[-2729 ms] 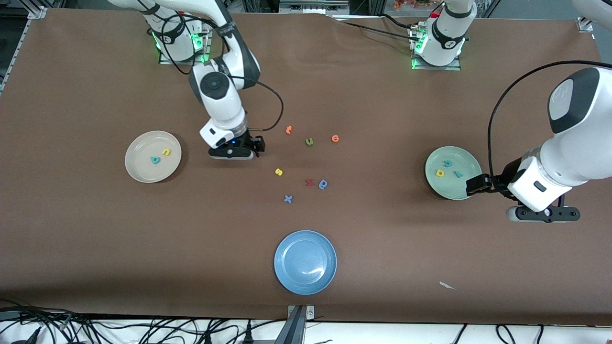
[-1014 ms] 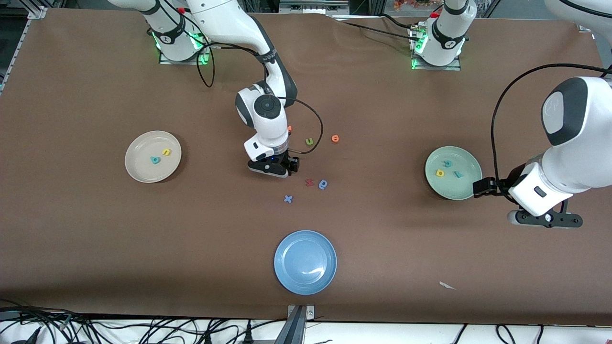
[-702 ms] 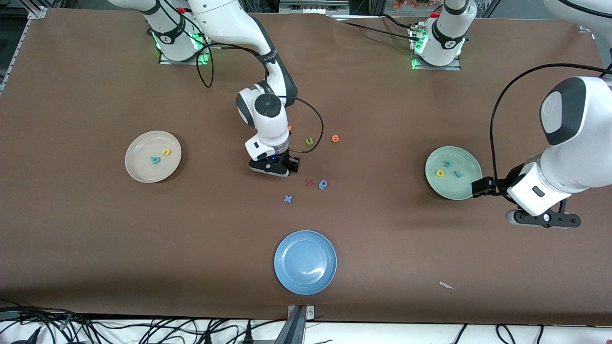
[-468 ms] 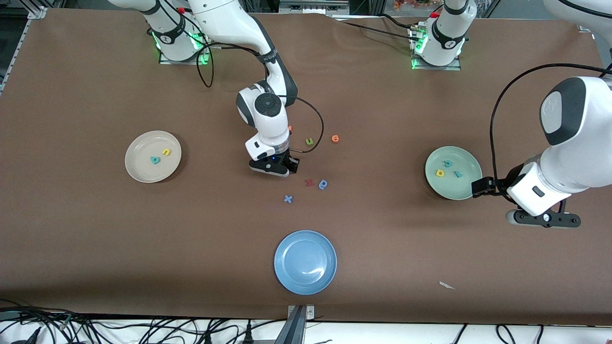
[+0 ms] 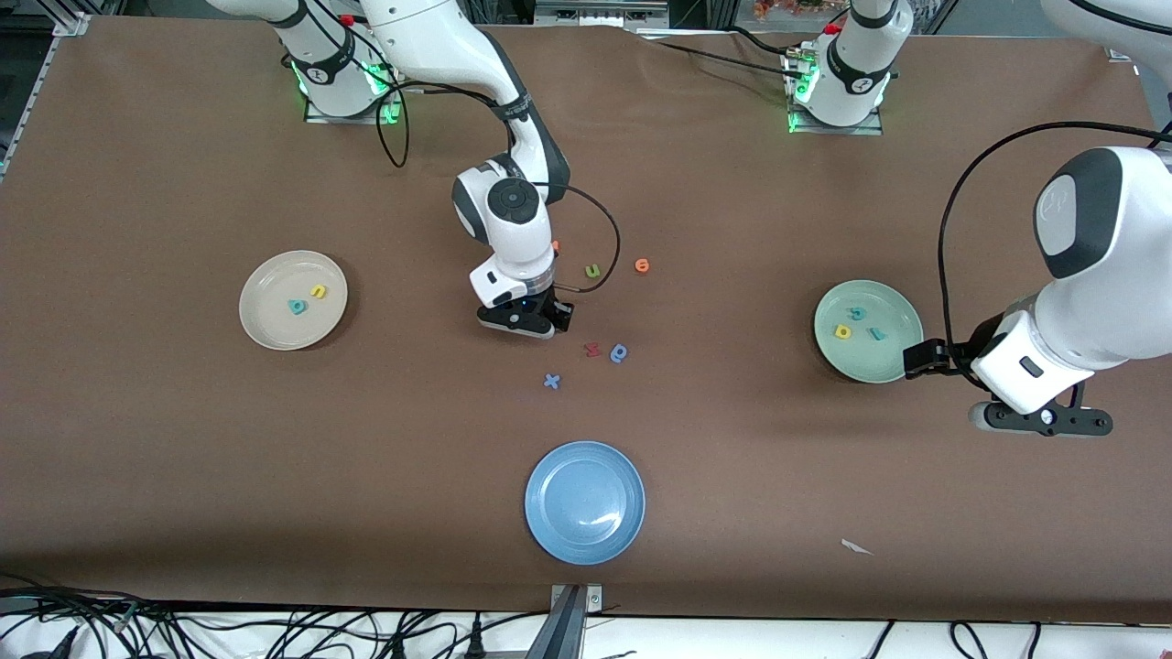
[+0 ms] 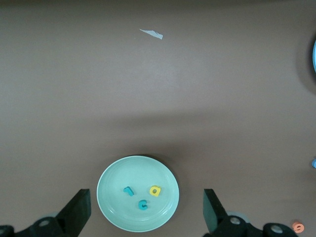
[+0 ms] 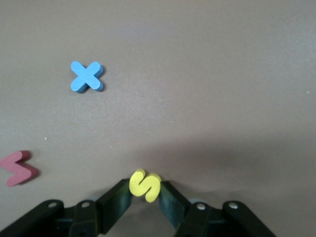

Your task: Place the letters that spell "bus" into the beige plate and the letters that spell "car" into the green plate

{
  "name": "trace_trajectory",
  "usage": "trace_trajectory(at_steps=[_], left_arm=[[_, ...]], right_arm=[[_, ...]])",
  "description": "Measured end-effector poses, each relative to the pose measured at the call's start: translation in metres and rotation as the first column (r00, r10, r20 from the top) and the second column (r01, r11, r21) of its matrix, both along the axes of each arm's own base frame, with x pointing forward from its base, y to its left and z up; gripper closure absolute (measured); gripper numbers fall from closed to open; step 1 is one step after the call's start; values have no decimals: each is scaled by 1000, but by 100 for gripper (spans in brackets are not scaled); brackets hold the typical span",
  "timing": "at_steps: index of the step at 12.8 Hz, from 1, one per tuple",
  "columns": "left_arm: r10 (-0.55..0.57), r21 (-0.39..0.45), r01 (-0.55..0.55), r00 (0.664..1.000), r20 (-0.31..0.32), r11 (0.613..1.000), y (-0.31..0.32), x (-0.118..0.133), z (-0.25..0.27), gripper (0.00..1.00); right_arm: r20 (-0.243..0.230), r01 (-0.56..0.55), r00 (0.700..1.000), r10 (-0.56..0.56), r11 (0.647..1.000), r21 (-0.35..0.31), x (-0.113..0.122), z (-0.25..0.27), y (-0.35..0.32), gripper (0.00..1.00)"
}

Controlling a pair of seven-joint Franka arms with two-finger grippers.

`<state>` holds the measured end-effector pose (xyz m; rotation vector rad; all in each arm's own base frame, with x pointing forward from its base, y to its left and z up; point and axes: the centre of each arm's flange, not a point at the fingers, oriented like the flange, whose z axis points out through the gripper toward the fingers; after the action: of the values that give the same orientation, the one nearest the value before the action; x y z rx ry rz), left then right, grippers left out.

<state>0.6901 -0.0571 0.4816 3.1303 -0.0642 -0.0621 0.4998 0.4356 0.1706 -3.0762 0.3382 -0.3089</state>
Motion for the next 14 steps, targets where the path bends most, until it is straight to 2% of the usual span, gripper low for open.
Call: trace_trajectory(at_steps=[3,7,10,12,14], left_arm=[[25,0,-25,1000,0,1000,-3,0,0,0],[26,0,-26,1000,0,1000,-4,0,0,0],[30,2,-30,1000,0,1000,-2,0,0,0],[32,3,-32,999,0,999,0,0,0,0],[32,3,-32,999,0,999,0,0,0,0]], right_arm=[[-58,-44,997,41,997,-58,12,21,-20,70],[-135,-115,986,100,987,-109,38,75,-65,99],[-168,-154,977,133,981,-119,49,99,-90,99],[-170,-143,978,124,984,-107,48,101,-89,97],[-158,-114,982,103,992,-59,42,98,-75,85]])
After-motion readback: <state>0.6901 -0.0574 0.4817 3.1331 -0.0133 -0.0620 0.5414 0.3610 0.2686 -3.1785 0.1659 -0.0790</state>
